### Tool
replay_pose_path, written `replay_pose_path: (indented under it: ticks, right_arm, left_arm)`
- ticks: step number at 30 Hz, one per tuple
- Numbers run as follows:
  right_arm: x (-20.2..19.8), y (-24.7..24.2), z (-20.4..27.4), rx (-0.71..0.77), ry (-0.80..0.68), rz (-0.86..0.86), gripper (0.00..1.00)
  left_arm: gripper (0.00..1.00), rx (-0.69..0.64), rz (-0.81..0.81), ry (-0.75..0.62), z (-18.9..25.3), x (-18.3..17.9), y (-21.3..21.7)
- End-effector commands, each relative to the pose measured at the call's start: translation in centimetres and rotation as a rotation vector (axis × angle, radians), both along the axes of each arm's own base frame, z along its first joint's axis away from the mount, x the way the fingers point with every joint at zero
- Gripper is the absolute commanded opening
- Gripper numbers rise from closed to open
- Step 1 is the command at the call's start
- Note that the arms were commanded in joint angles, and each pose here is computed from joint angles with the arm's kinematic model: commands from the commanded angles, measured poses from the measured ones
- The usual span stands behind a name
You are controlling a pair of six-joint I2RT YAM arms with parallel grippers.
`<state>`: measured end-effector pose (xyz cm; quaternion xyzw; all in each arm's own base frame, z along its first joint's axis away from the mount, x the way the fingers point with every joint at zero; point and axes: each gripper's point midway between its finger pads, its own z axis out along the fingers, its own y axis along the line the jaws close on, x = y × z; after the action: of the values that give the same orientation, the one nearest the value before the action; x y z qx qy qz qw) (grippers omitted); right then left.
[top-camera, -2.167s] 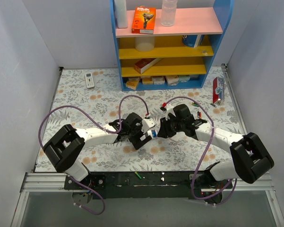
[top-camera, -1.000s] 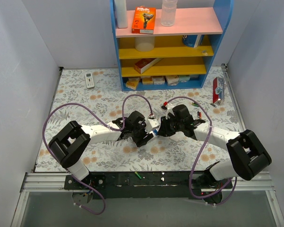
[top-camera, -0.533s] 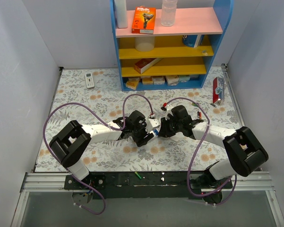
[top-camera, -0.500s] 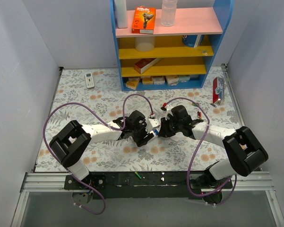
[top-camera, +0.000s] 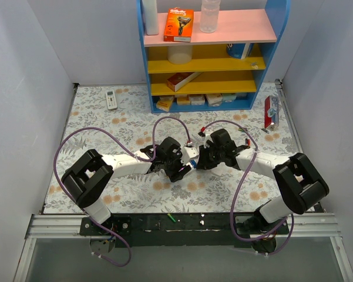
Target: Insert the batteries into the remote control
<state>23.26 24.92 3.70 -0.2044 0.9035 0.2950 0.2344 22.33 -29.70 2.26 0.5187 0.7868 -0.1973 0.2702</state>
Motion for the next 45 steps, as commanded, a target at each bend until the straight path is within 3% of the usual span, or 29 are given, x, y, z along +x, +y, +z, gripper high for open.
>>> replay_pose_path:
  ticks: [1,9,22,36,45]
  right_arm:
    - [2.0,0.7,0.9,-0.002,-0.04,-0.021,0.09]
    - [2.0,0.2,-0.2,-0.063,0.03,-0.054,0.02]
    - [2.7,-0.1,-0.8,-0.159,0.137,-0.126,0.01]
    - [3.0,-0.7,-1.7,-0.261,0.175,-0.105,0.01]
    - [2.5,-1.4,-0.4,-0.241,0.13,-0.115,0.01]
  left_arm:
    - [0.18,0.008,-0.049,0.087,-0.7,-2.0,0.2]
    - [0.15,-0.007,-0.078,0.121,-0.7,-2.7,-0.2]
    - [0.14,-0.018,-0.092,0.132,-0.4,-3.1,-0.3]
    - [0.14,-0.024,-0.096,0.126,0.0,-3.0,-0.5]
    - [0.14,-0.004,-0.072,0.105,-0.2,-2.6,-0.1]
